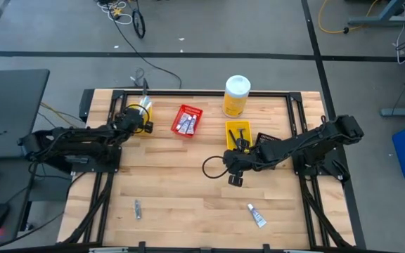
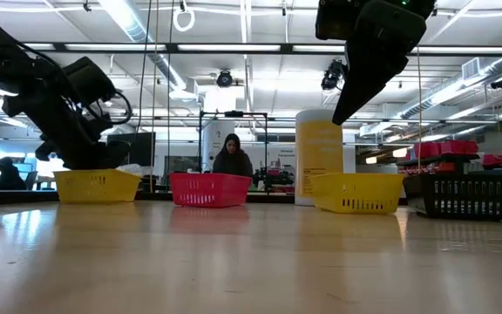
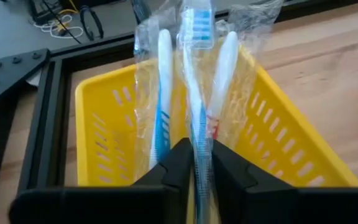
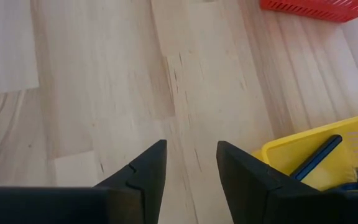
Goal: Pick & Place Travel size toiletries
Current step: Put the blue toothbrush into the left yellow basket, then put the white toothpaste into the red basket
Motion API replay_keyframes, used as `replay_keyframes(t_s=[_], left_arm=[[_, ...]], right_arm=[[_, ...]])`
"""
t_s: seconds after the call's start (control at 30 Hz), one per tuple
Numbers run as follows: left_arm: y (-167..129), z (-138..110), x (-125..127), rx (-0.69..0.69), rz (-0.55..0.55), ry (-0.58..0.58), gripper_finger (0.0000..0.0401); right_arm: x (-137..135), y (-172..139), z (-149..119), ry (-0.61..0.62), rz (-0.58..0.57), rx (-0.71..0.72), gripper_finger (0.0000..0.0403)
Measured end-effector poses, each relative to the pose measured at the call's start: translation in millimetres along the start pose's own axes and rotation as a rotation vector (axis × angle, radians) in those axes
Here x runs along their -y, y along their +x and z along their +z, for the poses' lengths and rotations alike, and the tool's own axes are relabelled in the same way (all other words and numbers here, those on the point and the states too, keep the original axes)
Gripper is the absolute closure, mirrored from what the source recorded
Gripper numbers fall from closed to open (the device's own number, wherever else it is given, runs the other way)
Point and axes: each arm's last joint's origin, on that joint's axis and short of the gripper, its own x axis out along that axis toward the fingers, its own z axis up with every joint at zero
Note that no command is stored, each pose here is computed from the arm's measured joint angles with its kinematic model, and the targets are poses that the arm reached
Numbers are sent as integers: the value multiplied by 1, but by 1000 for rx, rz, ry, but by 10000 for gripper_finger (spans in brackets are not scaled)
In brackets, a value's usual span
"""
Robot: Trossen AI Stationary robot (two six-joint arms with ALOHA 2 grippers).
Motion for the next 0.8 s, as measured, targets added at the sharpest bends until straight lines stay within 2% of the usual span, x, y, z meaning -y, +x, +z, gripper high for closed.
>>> replay_keyframes(t_s=[0.17,0.37,0.67,0.8], left_arm=[[0,1,2,-2,-57,32,297],[-1,10,6,25,-79,58,262],[-4,32,13,77,-82,74,238],[-5,32,13,41,-63,93,237]], right_arm=[[0,0,0,0,0,0,253],[0,0,0,0,1,-1,254],[0,0,0,0,2,-1,255],[0,0,0,0,2,-1,255]])
